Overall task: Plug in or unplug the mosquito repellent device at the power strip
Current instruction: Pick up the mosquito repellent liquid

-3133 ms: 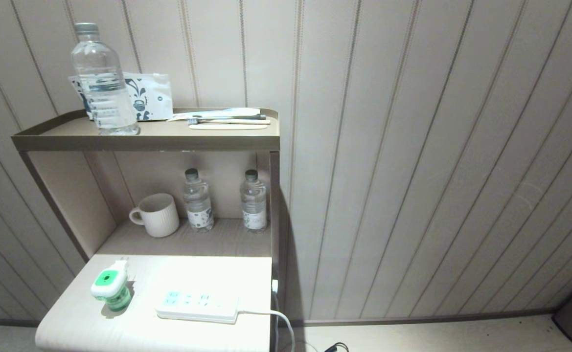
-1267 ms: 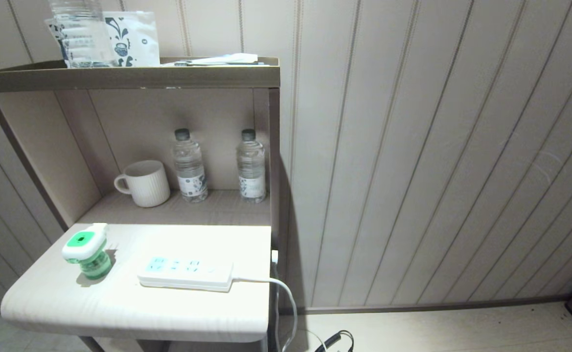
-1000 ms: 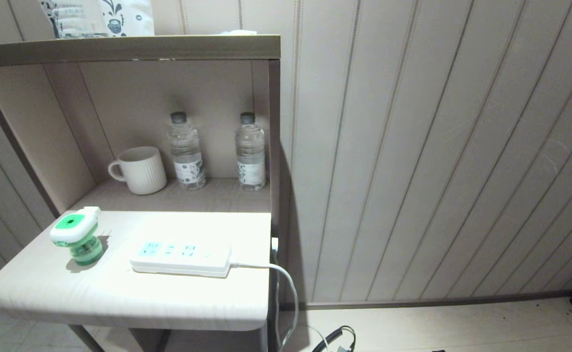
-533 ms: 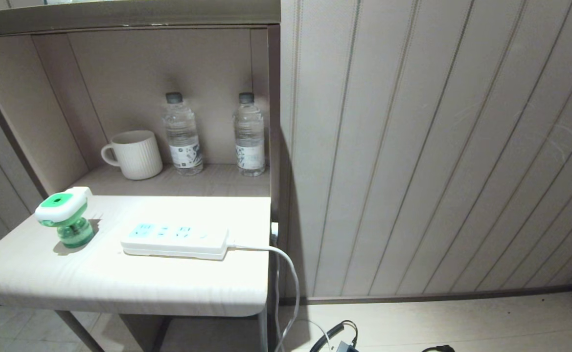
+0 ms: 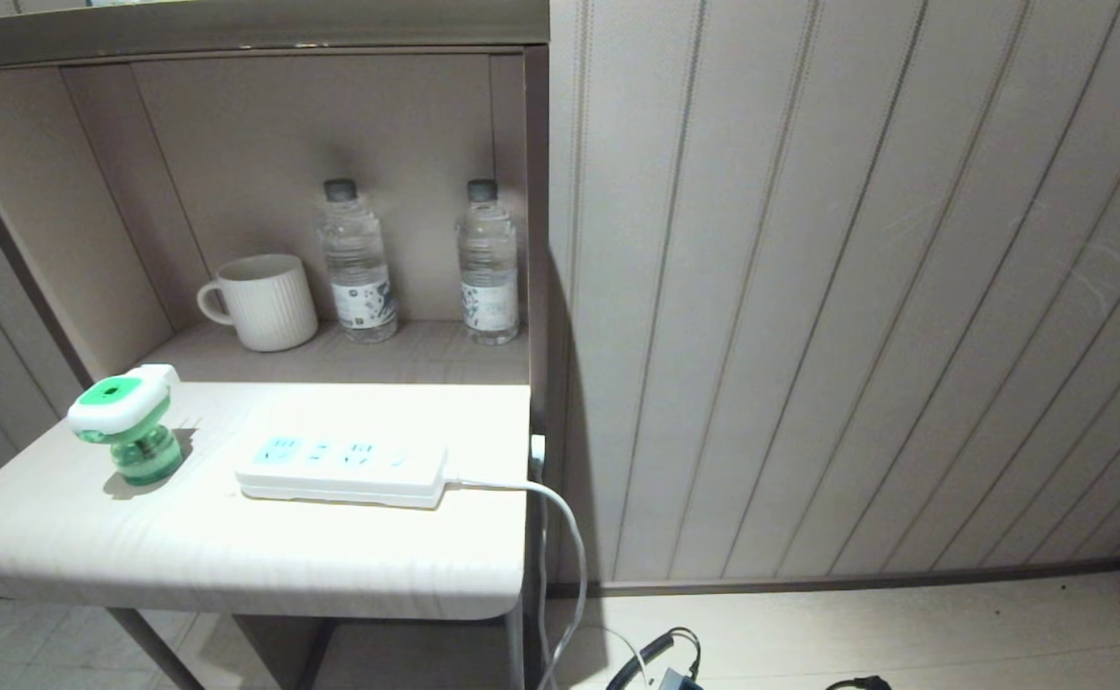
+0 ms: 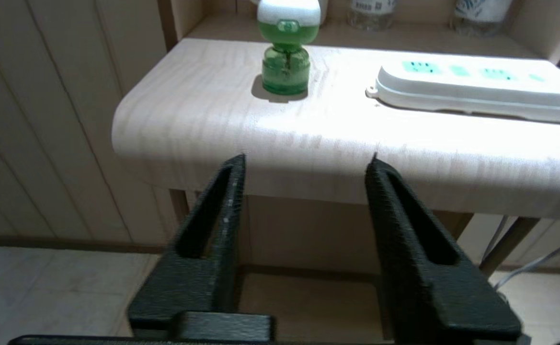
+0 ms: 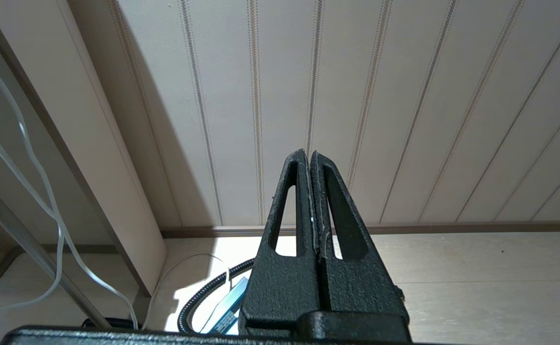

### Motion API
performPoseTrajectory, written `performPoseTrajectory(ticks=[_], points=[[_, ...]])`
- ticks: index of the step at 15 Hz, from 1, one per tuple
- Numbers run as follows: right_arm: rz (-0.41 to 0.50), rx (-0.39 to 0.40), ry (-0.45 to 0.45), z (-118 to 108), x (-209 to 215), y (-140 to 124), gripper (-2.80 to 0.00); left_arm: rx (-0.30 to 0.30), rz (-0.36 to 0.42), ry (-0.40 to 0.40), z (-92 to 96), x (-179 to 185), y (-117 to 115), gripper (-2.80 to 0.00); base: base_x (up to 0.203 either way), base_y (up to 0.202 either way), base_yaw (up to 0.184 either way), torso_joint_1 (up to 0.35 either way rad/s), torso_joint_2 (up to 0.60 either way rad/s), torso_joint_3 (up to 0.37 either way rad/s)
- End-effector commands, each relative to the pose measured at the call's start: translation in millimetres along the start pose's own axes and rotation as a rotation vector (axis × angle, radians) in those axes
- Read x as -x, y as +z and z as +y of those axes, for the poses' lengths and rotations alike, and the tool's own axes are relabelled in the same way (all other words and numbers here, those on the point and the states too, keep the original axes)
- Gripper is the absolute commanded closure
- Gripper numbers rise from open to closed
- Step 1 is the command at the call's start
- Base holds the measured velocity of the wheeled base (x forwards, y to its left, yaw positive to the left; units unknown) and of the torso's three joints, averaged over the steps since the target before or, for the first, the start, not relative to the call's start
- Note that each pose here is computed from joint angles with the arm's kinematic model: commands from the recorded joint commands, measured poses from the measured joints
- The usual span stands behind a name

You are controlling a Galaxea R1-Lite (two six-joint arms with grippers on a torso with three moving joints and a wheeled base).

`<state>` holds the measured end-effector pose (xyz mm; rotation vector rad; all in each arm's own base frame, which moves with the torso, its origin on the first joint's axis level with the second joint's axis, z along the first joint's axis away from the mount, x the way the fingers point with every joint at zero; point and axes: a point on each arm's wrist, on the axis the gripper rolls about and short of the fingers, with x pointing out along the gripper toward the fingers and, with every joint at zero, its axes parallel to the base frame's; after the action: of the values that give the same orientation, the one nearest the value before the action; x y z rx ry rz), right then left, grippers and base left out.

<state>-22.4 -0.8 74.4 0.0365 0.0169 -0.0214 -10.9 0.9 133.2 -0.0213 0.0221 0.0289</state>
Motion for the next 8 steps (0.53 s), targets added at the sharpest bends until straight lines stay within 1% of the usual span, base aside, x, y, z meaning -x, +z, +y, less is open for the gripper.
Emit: performPoseTrajectory(ticks=[1, 2, 4, 8], points=[[0.0, 0.0, 0.0, 0, 0, 0, 0.0, -0.012, 0.049, -0.003, -0.4, -8, 1, -2.8, 0.0, 0.0, 0.0, 0.0, 0.0, 0.0], [0.0, 0.0, 0.0, 0, 0, 0, 0.0, -0.016, 0.058, -0.003, -0.7, -13, 5, -2.8, 0.0, 0.0, 0.0, 0.0, 0.0, 0.0], [0.0, 0.0, 0.0, 0, 0, 0, 0.0, -0.017, 0.04, -0.002, -1.4, -26, 16, -2.8, 0.0, 0.0, 0.0, 0.0, 0.0, 0.0], [0.0, 0.0, 0.0, 0, 0, 0, 0.0, -0.007, 0.009, 0.005, -2.9, -64, 35, -2.8, 0.0, 0.0, 0.0, 0.0, 0.0, 0.0]])
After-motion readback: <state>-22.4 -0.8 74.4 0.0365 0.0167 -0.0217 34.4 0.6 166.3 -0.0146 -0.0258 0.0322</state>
